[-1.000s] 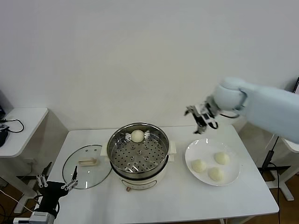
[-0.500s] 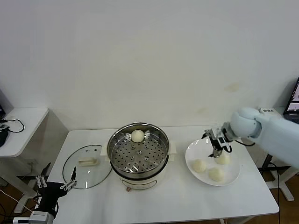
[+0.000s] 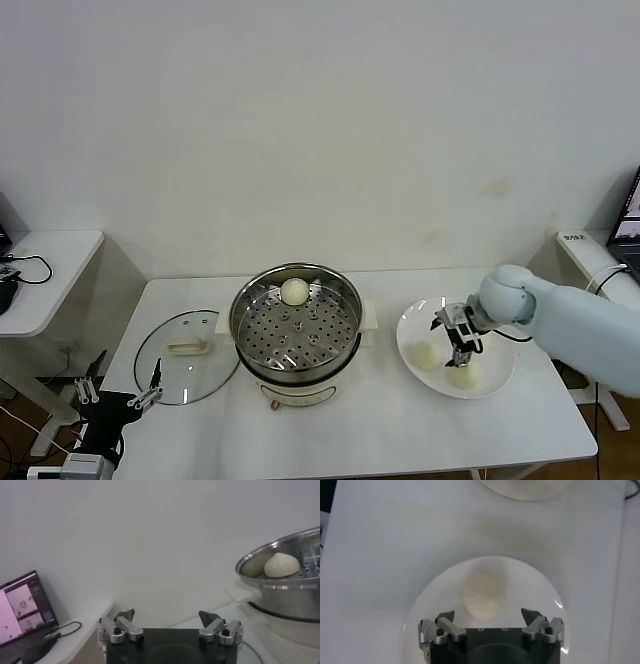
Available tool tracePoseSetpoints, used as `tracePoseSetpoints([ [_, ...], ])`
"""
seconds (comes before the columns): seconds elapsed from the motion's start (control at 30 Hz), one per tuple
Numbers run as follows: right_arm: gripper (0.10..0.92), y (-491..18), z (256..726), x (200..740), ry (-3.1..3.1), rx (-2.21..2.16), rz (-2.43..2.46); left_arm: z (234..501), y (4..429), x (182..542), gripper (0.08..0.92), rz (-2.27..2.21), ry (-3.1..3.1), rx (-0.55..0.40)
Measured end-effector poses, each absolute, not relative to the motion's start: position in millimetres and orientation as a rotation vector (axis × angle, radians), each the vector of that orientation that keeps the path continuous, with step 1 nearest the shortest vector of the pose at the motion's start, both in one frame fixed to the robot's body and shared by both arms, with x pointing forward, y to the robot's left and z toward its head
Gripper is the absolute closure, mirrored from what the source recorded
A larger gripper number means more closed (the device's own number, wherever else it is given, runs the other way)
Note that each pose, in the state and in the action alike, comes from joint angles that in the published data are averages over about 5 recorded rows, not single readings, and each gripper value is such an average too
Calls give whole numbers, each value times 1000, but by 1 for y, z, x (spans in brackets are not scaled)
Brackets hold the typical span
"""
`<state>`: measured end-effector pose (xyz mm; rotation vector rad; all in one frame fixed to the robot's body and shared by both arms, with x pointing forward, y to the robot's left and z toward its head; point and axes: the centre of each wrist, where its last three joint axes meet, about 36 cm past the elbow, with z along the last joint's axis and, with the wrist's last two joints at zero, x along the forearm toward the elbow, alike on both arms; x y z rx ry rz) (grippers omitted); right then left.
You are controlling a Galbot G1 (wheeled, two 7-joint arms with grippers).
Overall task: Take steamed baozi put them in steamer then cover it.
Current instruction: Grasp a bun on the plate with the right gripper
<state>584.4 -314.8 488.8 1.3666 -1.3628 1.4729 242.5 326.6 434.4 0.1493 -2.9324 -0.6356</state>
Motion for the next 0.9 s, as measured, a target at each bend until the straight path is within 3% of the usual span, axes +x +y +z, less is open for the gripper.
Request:
tracePoseSetpoints([
  [0.53, 211, -299, 457, 601, -1355, 1359, 1453, 431, 330, 243, 177, -637, -2923, 164],
  [0.9, 337, -296, 449, 605, -1346, 1356, 1431, 431, 330, 242, 177, -633, -2921, 166],
])
